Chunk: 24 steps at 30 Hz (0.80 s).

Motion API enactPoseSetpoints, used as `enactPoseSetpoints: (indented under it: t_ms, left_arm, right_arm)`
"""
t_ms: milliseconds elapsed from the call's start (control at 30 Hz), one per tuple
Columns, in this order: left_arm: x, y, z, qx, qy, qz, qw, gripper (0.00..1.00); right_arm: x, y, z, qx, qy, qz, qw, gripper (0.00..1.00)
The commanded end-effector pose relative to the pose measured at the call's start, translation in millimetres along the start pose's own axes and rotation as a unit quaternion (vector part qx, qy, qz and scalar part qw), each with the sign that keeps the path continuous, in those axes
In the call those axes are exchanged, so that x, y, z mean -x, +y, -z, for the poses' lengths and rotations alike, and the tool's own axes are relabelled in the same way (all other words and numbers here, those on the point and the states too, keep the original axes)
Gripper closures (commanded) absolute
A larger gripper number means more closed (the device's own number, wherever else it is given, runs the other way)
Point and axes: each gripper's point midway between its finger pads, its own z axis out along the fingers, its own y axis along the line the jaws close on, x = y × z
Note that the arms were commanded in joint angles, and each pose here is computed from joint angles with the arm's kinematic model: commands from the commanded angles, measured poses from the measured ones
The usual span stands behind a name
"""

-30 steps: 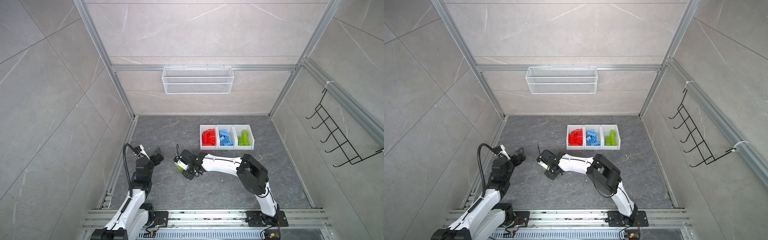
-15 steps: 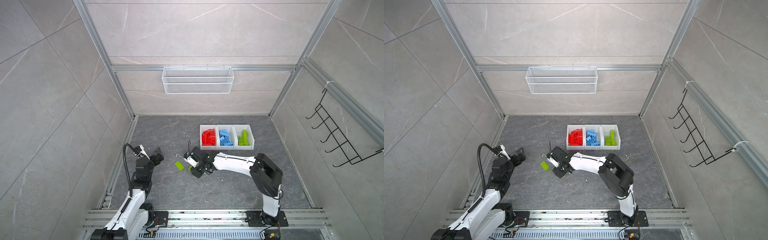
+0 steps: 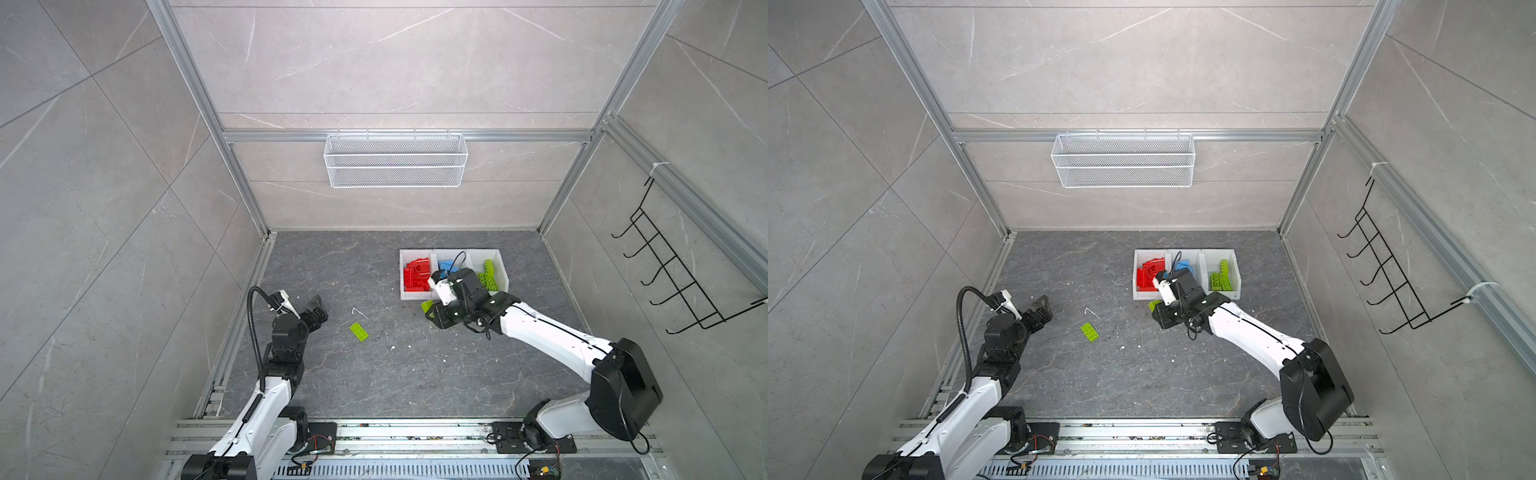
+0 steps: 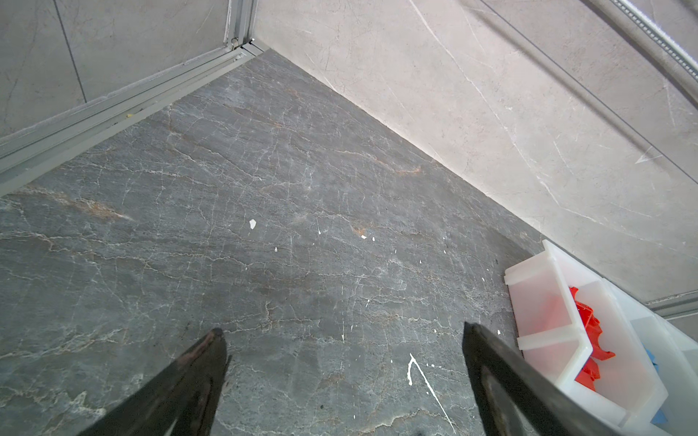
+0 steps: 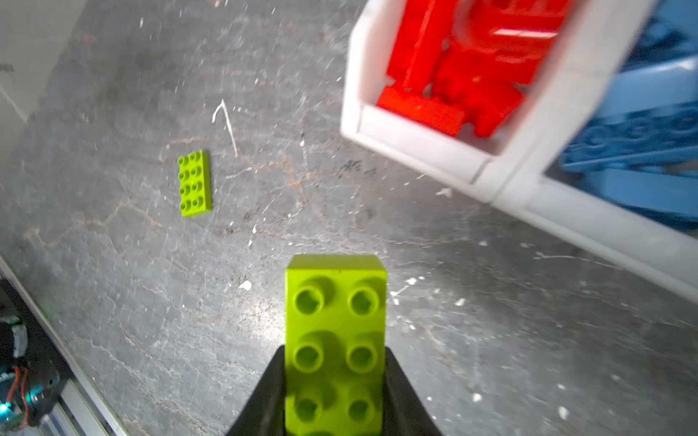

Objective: Sort the legos into containers by color
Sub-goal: 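Carry the lime-green brick into the green compartment and release it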

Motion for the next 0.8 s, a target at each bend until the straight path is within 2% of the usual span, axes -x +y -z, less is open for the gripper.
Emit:
enactPoseSetpoints:
  t_ms: [0,167,367,567,767]
  left_arm:
    - [17,-10,0,-0.015,-0.023,-0.005,1.000,0.00]
    - [17,-9,0,-0.014,-0.024,-0.004,1.000,0.00]
    - [16,-9,-1,-0.013,-0.023,-0.004,1.000,0.00]
    - [14,-11,-1,-0.018,-0.019,-0.003,1.000,0.00]
    - [13,-12,-3,-0.021,-0.015,-0.004,1.000,0.00]
  right_arm:
    - [11,-25,25,-0.005,-0.007,-0.051,0.999,0.86]
    - [29,-81,48,-0.046,-0.025,-0.135,0.989,0.88]
    - [52,-146,61,-0.104,-0.048,-0.197,0.974,0.87]
    - [70,-199,50,-0.168,-0.036,-0.197,0.965,0.86]
    - [83,-226,31,-0.186,-0.024,-0.197,0.962,0.83]
